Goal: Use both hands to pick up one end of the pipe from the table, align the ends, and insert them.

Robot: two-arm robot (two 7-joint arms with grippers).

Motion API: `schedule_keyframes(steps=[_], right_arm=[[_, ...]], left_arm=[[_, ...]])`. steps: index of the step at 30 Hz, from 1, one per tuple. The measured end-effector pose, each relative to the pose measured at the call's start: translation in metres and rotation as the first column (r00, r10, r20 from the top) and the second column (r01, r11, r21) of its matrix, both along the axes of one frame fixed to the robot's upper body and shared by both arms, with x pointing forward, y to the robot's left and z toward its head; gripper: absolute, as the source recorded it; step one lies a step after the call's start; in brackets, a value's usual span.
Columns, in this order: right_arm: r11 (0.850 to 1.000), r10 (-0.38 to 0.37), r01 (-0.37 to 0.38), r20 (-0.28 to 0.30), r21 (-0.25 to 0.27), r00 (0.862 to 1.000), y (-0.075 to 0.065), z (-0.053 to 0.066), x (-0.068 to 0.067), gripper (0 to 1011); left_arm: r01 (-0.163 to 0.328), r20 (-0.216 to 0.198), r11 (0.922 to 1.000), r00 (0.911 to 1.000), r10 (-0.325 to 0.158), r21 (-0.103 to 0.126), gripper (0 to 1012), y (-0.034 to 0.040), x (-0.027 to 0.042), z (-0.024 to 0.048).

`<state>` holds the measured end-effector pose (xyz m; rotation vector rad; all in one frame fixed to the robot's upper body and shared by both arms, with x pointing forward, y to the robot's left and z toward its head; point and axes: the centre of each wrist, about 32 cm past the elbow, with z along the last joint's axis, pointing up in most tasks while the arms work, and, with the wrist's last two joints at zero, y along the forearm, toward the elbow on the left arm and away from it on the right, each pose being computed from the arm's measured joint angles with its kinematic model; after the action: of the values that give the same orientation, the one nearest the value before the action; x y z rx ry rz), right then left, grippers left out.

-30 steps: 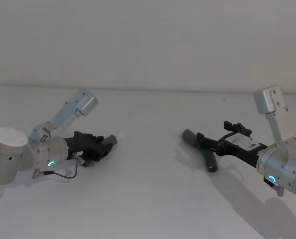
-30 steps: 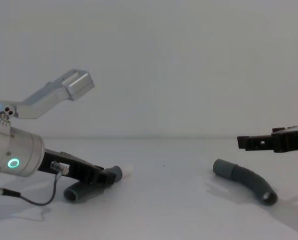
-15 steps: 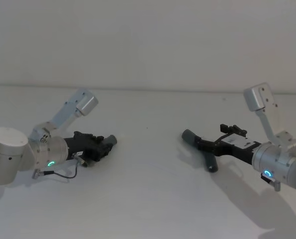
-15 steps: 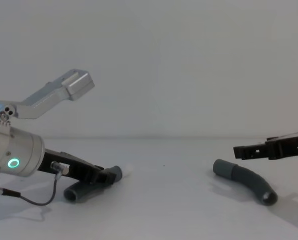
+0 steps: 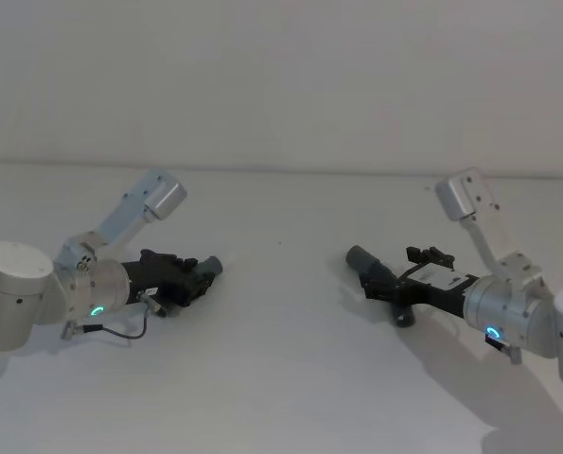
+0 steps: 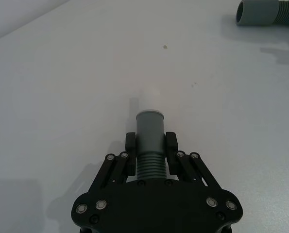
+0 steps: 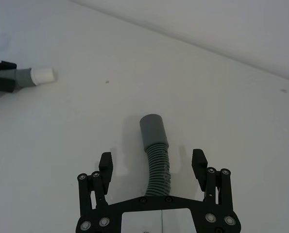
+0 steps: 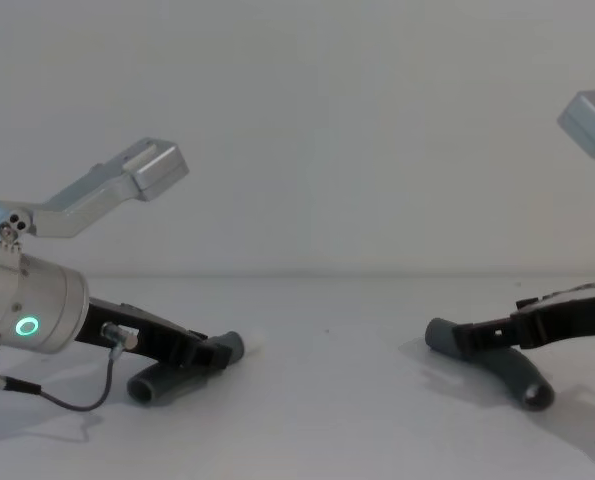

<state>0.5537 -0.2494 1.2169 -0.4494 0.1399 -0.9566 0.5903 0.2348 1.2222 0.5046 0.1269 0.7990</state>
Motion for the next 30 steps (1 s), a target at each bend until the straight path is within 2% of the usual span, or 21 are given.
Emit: schedule_keyframes(steps=[12, 30], right_arm=[[0.999, 0.012, -0.012, -0.013, -0.035, 1.000, 0.005, -0.005, 0.006, 1001], [0.999, 0.012, -0.015, -0.046, -0.051, 0.999, 0.008, -0.009, 0.011, 1001]], left_arm=[[0.000, 0.000, 1.0000, 1.0000, 0.000, 0.000, 343, 0.0000, 0.0000, 0.0000], [0.000, 0.000, 1.0000, 1.0000, 0.000, 0.000, 343, 0.0000, 0.0000, 0.0000]])
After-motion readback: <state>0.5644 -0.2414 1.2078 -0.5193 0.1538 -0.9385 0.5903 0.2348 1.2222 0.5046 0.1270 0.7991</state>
